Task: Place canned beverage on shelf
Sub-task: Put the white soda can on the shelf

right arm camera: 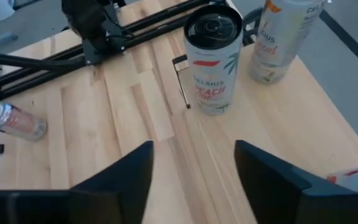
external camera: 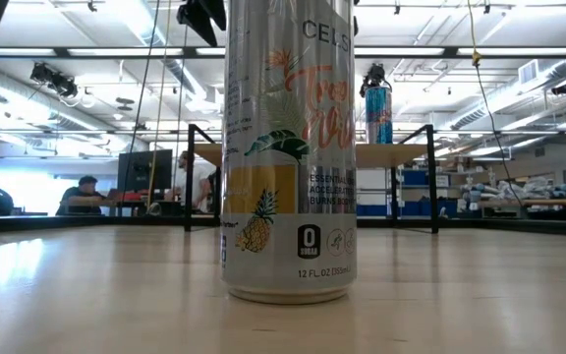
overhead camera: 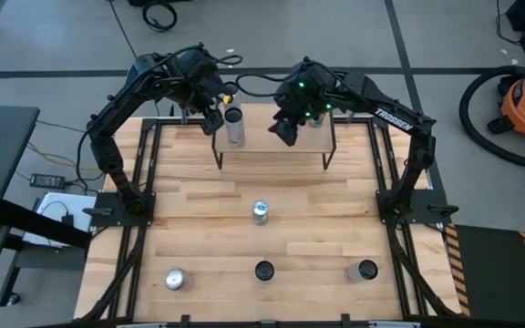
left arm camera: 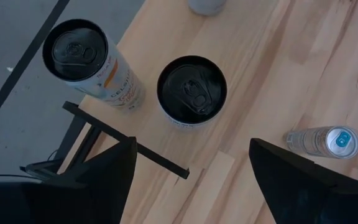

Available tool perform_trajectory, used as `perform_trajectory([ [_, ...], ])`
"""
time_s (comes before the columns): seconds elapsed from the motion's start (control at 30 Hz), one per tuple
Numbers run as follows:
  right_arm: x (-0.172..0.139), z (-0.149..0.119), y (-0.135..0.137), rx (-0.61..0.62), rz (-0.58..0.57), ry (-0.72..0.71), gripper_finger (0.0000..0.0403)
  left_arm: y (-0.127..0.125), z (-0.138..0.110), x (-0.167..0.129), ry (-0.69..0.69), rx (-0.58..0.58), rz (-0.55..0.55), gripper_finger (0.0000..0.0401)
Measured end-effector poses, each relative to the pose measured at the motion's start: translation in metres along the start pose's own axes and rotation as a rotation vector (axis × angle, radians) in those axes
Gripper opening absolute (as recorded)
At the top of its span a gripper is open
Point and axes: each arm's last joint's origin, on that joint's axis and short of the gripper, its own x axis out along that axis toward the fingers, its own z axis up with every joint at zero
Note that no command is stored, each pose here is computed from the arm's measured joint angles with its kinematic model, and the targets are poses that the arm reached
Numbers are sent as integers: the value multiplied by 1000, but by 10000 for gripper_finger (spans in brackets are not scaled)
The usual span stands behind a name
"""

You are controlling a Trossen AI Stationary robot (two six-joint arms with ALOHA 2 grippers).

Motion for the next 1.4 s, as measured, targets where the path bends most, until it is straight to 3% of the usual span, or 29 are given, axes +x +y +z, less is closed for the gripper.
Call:
perform_trajectory([
  [0.27,0,-4,-1,5,-27,42,349,0,0,0,0,-1,0,313],
  [0.43,0,-2,-1,4,-28,19,387,0,0,0,0,-1,0,313],
  [0.6,0,4,-1,-19,-43,-49,397,0,0,0,0,-1,0,313],
  [0.7,-1,15,0,-100,-65,-157,396,0,0,0,0,0,0,313],
  [1.03,-12,46,4,-179,-30,-496,396,4,0,0,2,9,31,313],
  [1.17,-12,47,1,-276,-60,-500,395,17,-1,0,5,-27,62,313],
  [1.4,4,38,-15,-338,-68,-427,395,34,-4,-3,2,-104,93,313],
])
